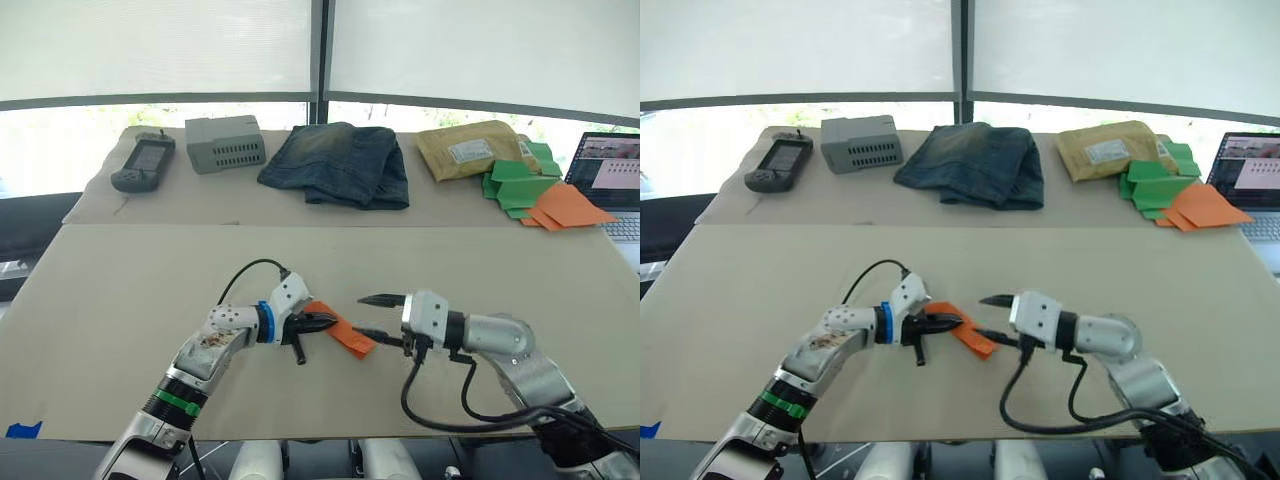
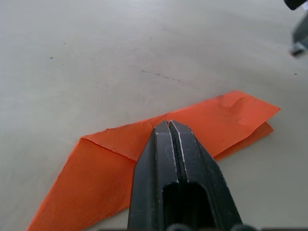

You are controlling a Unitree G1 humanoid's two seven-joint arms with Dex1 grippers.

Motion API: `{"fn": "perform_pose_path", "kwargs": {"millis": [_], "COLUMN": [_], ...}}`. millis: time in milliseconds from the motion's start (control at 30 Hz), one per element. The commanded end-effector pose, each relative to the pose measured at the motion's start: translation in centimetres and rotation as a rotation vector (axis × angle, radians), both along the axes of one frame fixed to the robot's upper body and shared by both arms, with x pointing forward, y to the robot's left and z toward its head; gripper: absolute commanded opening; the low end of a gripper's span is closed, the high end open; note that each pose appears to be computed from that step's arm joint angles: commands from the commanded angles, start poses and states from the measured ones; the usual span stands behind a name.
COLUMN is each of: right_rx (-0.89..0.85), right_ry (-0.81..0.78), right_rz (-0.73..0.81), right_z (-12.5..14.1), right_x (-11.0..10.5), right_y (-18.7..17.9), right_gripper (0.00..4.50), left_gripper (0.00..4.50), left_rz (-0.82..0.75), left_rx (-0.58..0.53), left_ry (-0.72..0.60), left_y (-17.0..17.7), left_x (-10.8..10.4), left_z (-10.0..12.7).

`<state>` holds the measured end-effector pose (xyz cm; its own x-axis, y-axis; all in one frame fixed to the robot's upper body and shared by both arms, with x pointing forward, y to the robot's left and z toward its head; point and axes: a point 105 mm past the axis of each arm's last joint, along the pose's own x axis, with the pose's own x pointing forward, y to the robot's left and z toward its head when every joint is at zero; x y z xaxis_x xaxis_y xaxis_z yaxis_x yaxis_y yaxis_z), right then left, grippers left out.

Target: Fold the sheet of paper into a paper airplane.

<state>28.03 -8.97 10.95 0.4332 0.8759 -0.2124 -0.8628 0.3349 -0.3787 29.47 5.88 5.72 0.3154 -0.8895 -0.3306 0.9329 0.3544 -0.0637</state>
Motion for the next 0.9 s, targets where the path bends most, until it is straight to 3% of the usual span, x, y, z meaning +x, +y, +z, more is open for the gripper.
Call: {"fn": "perform_pose_path", "kwargs": {"millis": [33, 100, 133, 333, 567, 900], "right_rx": [0.000, 0.027, 0.029, 0.028, -0.054, -0.131], "right_ry": [0.098, 0.146, 0.164, 0.254, 0.264, 0.281], "right_rz": [-0.074, -0.094, -0.101, -0.103, -0.119, -0.122], "right_z": [-2.3, -3.4, -3.8, -5.3, -6.9, -8.3], "right_x": [0.7, 0.8, 0.9, 0.4, -0.8, -4.4], "right_y": [-0.2, 0.2, 0.3, 1.3, -0.2, -3.8], "right_gripper": [0.76, 0.05, 0.02, 0.02, 0.02, 0.02], "left_gripper": [0.00, 0.00, 0.00, 0.00, 0.00, 0.00], "left_rz": [0.053, 0.061, 0.066, 0.086, 0.093, 0.075], "left_rx": [0.074, 0.071, 0.070, 0.064, 0.076, 0.084], "left_ry": [0.063, 0.062, 0.061, 0.082, 0.085, 0.093], "left_y": [1.1, 1.2, 1.2, 1.2, 1.4, 1.2], "left_x": [-0.2, -0.2, -0.2, -0.5, -0.3, 0.0], "left_z": [-2.1, -2.0, -2.0, -2.1, -2.3, -2.5]}}
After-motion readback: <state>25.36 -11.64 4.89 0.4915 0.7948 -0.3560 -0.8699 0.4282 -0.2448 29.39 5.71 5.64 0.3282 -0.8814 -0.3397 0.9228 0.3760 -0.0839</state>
